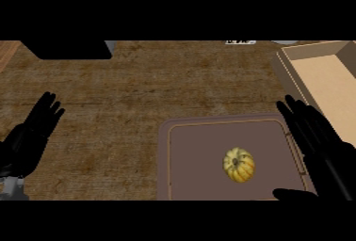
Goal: Pick the squash from the tray and place it in the cardboard box
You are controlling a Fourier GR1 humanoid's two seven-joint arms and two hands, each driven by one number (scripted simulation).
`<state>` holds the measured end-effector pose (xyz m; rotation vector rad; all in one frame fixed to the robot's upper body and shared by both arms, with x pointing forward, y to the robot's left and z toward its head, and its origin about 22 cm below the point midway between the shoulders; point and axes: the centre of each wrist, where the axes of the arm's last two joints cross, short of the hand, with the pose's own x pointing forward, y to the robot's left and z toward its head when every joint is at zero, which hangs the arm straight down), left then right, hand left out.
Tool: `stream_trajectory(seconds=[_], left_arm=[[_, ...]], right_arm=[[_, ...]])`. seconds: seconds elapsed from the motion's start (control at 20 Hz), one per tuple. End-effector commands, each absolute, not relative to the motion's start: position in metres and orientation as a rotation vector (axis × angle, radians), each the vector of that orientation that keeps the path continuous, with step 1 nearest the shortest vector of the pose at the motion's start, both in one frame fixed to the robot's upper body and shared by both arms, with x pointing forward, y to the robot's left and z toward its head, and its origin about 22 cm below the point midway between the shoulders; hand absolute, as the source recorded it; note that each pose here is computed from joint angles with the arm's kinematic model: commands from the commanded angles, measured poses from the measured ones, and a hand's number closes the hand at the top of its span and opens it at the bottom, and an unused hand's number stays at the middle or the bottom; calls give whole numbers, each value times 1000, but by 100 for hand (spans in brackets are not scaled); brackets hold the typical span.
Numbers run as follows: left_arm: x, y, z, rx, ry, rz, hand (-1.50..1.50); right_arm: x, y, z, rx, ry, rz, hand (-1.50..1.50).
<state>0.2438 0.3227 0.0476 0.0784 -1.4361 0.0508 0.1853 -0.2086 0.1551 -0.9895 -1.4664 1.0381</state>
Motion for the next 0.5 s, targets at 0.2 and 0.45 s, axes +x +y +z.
stream_trajectory(seconds=[0.2, 0.45], left_arm=[[251, 323, 58, 28, -1451, 35, 0], [246, 312, 49, 30, -1436, 9, 0]], right_arm=[[186, -179, 152, -1194, -923, 1270, -150], [190, -149, 139, -1147, -786, 1257, -150]])
